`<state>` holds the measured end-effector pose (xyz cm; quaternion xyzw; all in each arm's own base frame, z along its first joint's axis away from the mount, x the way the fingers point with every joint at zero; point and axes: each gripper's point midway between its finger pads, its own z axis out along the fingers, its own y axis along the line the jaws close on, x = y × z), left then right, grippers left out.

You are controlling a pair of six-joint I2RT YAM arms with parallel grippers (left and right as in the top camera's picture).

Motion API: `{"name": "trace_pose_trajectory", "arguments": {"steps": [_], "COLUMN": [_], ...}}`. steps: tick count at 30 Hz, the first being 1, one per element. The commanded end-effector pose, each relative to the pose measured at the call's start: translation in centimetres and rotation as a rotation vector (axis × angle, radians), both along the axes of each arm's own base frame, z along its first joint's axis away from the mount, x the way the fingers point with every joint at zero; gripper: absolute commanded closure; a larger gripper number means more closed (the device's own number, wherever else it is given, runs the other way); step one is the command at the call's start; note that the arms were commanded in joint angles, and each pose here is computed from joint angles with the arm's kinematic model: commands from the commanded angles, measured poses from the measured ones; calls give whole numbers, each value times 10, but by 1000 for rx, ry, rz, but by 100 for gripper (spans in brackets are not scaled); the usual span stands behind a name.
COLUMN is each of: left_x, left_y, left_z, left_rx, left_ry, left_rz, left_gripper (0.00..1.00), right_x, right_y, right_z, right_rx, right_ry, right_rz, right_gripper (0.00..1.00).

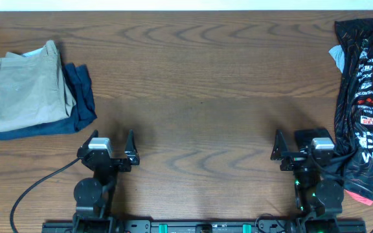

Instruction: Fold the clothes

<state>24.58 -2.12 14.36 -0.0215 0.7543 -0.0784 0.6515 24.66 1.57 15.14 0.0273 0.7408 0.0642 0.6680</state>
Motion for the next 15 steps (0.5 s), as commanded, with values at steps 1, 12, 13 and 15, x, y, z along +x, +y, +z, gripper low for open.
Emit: {"name": "trace_pose_trajectory", "arguments": {"steps": [1,12,13,15], "left_x": [-2,2,1,-3], "left_y": [-6,-10,-10,-11], "left_z": [-19,-9,-9,-11], "left_rx": [-59,-54,-51,-48], "left_ry": [97,327,373,467], "left_rz": [-25,-34,-32,-37], "left_gripper": [2,2,2,2], "right_x": [-1,1,2,2], "right_y": [0,-19,-21,-27], "right_z": [-6,-10,-12,-18], "right_rx": [23,-31,-40,-67], "right_ry": [58,379,426,531], "right_rz": [0,-112,-124,-157], "right_gripper": [1,1,1,1]}}
